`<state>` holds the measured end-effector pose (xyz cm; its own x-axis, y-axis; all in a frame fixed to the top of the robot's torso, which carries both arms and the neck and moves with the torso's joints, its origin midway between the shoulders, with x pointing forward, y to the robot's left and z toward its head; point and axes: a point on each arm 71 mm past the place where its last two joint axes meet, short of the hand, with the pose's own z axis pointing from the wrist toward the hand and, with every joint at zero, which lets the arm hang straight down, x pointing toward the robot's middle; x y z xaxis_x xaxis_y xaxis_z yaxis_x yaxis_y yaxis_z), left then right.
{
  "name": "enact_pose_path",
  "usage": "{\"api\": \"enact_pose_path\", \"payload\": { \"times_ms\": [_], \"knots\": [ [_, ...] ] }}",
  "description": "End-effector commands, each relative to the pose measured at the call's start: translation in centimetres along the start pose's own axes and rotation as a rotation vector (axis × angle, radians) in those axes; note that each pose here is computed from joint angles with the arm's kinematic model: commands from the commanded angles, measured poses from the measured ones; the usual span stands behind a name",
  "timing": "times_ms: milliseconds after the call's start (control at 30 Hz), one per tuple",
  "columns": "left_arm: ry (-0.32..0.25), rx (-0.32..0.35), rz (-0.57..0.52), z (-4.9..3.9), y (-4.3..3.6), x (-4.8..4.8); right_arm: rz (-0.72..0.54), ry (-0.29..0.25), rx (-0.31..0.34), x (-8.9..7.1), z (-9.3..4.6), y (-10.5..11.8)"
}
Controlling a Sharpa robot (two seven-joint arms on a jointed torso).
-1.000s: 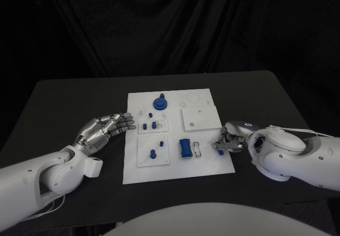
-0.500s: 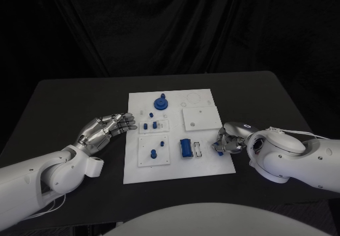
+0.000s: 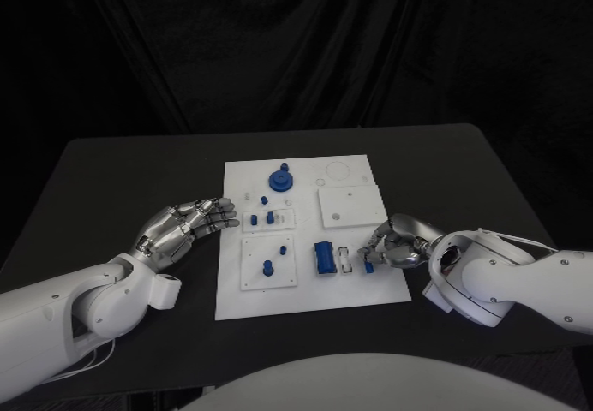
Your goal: Assemble the parts on the task board
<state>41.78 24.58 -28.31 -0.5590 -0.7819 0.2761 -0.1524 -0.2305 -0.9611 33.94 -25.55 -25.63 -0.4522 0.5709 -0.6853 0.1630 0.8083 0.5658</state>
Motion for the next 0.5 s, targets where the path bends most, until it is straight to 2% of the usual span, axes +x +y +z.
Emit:
{"api": "enact_pose_path", "payload": {
  "times_ms": [33,500],
  "knots": [
    [0.018,0.006,-0.013,0.05,0.06,0.22,0.111,-0.003,-0.004,0.2,0.1,0.5],
    [0.016,0.002,-0.013,-0.05,0.06,0.21,0.103,0.024,-0.008,0.7,1.2,1.0]
  ]
}}
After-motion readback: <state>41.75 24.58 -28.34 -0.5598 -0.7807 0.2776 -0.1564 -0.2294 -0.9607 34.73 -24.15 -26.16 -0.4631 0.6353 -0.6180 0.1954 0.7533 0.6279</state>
